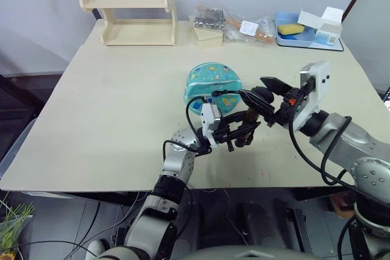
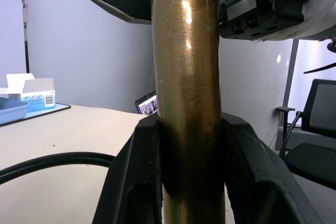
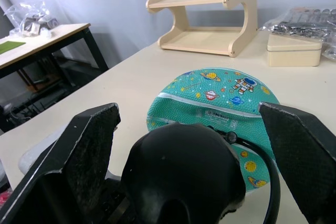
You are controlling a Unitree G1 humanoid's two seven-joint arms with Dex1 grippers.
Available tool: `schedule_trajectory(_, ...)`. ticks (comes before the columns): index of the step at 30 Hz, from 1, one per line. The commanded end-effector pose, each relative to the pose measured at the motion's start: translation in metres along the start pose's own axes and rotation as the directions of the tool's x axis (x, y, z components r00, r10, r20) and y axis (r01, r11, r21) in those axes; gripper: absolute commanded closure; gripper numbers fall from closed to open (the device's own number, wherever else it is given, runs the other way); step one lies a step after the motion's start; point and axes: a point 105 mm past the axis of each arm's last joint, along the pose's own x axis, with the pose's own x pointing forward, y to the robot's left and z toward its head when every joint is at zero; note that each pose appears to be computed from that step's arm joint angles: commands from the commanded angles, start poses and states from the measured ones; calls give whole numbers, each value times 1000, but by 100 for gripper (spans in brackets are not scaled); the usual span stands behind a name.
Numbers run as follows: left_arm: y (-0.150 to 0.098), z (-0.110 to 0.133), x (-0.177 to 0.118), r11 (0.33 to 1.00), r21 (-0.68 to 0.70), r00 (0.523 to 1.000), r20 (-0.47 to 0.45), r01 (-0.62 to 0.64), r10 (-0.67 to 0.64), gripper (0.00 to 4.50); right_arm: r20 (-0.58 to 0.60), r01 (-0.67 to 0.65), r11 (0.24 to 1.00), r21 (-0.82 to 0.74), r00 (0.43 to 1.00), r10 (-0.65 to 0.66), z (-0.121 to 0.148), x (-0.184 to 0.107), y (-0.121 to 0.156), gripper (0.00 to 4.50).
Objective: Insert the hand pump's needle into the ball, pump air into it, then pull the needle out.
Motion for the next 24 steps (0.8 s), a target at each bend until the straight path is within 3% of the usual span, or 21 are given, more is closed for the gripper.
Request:
schedule_trajectory(1,2,14,5,1000,25,998,60,-5,4,348,23,-14,1000,-26,1000,14,7,-1,2,0)
schedule_trajectory(18,5,16,6,1000,17,998,61,-6,5,348,30,-30,999,-15,999,31,7,0,6,0)
schedule_trajectory(24,5,15,5,1000,12,998,59,-4,4,348,21,-45,999,-6,999,45,6,1,8,255)
